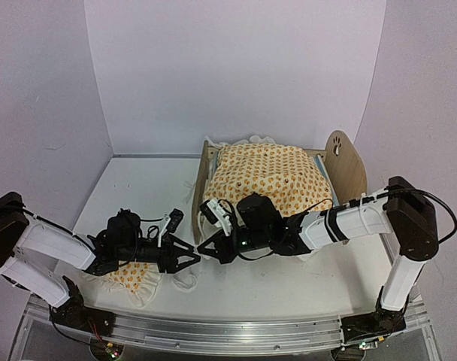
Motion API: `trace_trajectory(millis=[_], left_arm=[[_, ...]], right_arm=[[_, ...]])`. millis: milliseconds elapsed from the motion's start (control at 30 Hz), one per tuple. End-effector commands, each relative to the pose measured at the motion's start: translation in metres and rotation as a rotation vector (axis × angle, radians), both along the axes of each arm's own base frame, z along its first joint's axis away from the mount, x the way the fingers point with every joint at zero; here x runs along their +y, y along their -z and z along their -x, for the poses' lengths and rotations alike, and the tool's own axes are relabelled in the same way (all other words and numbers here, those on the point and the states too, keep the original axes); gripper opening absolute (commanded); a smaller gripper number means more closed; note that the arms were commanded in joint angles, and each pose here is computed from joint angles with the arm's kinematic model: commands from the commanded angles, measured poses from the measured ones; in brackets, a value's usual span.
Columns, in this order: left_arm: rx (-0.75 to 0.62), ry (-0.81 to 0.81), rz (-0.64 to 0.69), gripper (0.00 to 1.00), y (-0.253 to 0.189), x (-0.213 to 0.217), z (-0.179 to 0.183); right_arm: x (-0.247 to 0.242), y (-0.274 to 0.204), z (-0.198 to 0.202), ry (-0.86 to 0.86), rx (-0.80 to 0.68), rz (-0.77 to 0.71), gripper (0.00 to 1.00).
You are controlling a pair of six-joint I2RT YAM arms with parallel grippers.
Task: Set up the pet bed
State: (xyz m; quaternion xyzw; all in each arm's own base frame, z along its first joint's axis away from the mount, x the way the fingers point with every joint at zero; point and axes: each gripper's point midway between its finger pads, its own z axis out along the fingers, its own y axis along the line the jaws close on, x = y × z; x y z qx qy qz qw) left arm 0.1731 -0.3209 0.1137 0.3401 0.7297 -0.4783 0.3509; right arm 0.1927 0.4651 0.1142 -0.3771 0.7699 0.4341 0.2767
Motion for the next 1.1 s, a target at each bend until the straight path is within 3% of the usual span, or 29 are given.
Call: trace_trajectory(millis=[0, 200, 267, 500, 567, 667, 733, 833, 900, 1067], left_arm=[[-0.111, 0.007, 0.102, 0.54, -0.040, -0.011, -0.015], [-0.156, 0.016, 0.095, 0.63, -0.040, -0.005, -0.013], [-0.160, 0.090, 0.102, 0.60, -0.040, -0.011, -0.004], [-0.109, 0.215, 0.122, 0.33, -0.037, -0.015, 0.006], [-0.104, 0.189, 0.113, 0.16, -0.034, -0.014, 0.000], [-0.093, 0.126, 0.094, 0.03, -0.029, -0.008, -0.010], [-0.075, 0.074, 0.071, 0.00, -0.024, -0.005, -0.017], [-0.038, -0.055, 0.027, 0.00, -0.017, 0.004, -0.034], [-0.026, -0.111, 0.031, 0.00, -0.019, 0.009, -0.039], [-0.014, -0.311, 0.013, 0.00, -0.023, 0.033, -0.059]], right_arm=[[0.012, -0.022, 0.005, -0.059, -0.010, -0.068, 0.00], [0.012, -0.024, 0.010, -0.082, 0.000, -0.074, 0.00], [0.013, -0.025, 0.012, -0.094, 0.003, -0.081, 0.00], [0.011, -0.029, 0.007, -0.078, -0.002, -0.086, 0.00], [0.011, -0.030, 0.006, -0.073, -0.003, -0.088, 0.00], [0.010, -0.031, -0.001, -0.047, 0.000, -0.085, 0.00], [0.007, -0.032, -0.012, 0.014, -0.007, -0.077, 0.00], [-0.002, -0.025, -0.044, 0.192, -0.040, -0.011, 0.30], [-0.001, -0.020, -0.061, 0.268, -0.055, 0.015, 0.44], [-0.002, -0.009, -0.081, 0.369, -0.072, 0.066, 0.56]])
